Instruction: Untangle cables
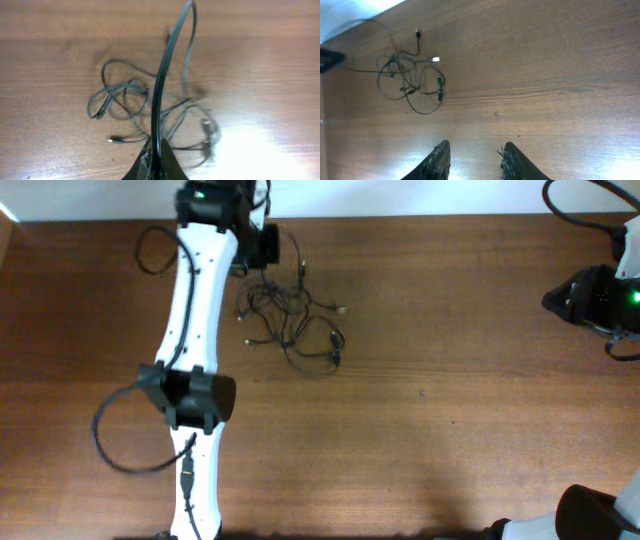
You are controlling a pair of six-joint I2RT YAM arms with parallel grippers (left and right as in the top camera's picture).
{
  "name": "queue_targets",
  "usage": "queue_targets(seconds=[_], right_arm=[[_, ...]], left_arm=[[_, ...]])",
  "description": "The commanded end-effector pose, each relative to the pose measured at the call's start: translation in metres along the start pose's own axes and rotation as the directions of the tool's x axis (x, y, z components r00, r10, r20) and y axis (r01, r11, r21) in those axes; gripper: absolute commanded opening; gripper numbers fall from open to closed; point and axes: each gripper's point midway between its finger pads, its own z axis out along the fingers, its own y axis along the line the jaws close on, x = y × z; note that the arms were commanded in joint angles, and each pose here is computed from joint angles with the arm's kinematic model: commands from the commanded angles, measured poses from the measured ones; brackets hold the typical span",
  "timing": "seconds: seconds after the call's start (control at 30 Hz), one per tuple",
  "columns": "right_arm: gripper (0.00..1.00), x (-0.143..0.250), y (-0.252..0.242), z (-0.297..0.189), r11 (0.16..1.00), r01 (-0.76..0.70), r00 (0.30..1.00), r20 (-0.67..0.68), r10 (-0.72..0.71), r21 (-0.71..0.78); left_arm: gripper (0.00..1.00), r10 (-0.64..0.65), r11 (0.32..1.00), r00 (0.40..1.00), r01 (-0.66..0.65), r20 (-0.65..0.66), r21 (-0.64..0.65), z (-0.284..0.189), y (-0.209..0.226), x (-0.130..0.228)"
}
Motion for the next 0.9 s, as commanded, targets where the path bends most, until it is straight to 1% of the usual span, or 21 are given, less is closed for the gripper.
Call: queue_targets(seconds=[0.0, 0.07, 0.2, 0.3, 0.43, 0.57, 0.73, 0.87], right_arm=[[0.35, -0.002, -0.003, 0.011, 1.000, -0.001, 0.999, -0.032, 0.001, -0.002], [0.35, -0.003, 0.000, 0.015, 1.000, -0.006, 0.999, -0.041, 0.005, -0.028], [0.35, -0.003, 0.005, 0.018, 0.999, 0.014, 0.999, -0.043, -0.015, -0.036], [0.35, -0.002, 0.013, 0.021, 0.998, 0.038, 0.998, -0.047, -0.040, -0.047], [0.35, -0.002, 0.030, 0.027, 0.994, 0.087, 0.995, -0.049, -0.091, -0.071], [0.35, -0.002, 0.052, 0.035, 0.988, 0.115, 0.992, -0.047, -0.120, -0.103], [0.34, -0.010, 0.100, 0.049, 0.981, 0.087, 0.996, -0.004, -0.089, -0.172], [0.34, -0.014, 0.136, 0.066, 0.973, 0.067, 0.998, 0.022, -0.064, -0.221]], left_arm=[[0.00, 0.015, 0.991, 0.988, -0.036, 0.155, 0.131, -0.080, -0.030, -0.010], [0.00, 0.044, 0.979, 0.973, -0.087, 0.225, 0.187, -0.112, -0.046, -0.010], [0.00, 0.060, 0.965, 0.938, -0.142, 0.340, 0.220, -0.154, -0.062, -0.014], [0.00, 0.067, 0.952, 0.886, -0.194, 0.460, 0.235, -0.195, -0.073, -0.022], [0.00, 0.068, 0.909, 0.814, -0.289, 0.577, 0.301, -0.243, -0.093, -0.025], [0.00, 0.070, 0.869, 0.779, -0.354, 0.623, 0.346, -0.268, -0.106, -0.021], [0.00, 0.081, 0.797, 0.793, -0.415, 0.603, 0.438, -0.272, -0.125, -0.010], [0.00, 0.085, 0.772, 0.795, -0.434, 0.601, 0.465, -0.275, -0.131, -0.006]])
